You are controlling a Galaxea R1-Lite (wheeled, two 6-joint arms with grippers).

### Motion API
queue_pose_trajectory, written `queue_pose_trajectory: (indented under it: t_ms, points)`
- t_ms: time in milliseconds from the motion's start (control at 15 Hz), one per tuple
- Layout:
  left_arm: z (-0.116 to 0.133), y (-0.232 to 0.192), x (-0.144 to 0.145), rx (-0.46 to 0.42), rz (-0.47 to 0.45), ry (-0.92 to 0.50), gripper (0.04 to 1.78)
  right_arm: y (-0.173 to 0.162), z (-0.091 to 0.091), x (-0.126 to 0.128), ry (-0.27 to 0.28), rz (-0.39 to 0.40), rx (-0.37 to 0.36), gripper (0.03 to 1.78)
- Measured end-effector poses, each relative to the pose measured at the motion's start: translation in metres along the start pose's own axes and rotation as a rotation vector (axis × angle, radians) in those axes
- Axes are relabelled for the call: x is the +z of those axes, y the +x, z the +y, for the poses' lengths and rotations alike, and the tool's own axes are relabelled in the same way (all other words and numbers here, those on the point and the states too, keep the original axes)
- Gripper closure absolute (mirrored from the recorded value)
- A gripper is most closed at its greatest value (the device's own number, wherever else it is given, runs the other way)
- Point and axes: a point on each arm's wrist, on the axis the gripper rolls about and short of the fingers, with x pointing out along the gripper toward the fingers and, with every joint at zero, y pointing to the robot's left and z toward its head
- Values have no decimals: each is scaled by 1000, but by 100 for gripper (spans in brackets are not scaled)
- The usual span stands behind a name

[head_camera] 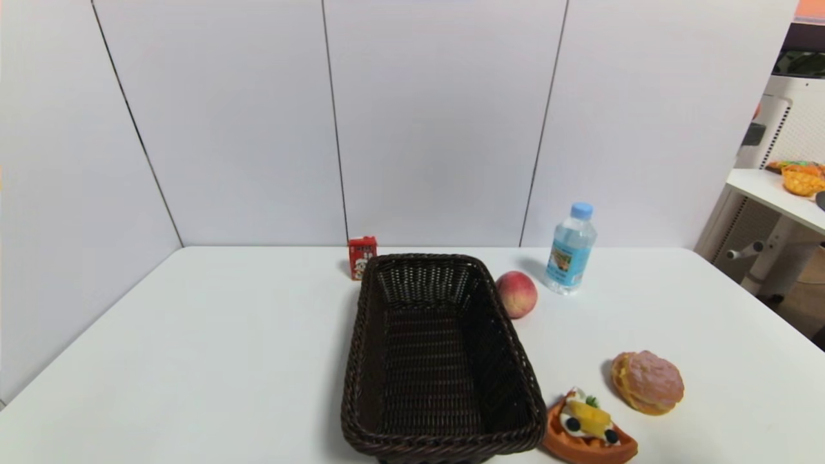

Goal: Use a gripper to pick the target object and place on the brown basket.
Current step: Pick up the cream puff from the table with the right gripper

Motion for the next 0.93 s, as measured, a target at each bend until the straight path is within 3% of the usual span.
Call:
queue_pose_trajectory:
  t_ms: [200,400,600,800,933]
  points:
    - [0,0,0,0,0,0,13,62,2,45,-3,25,17,11]
    - [0,0,0,0,0,0,13,128,9,45,-57,137,53,11]
    - [0,0,0,1,0,0,13,169,13,22,-92,385,73,11]
    - [0,0,0,0,0,0,13,186,11,-9,-111,696,79,11]
    - [0,0,0,1,0,0,13,188,10,-24,-110,862,80,11]
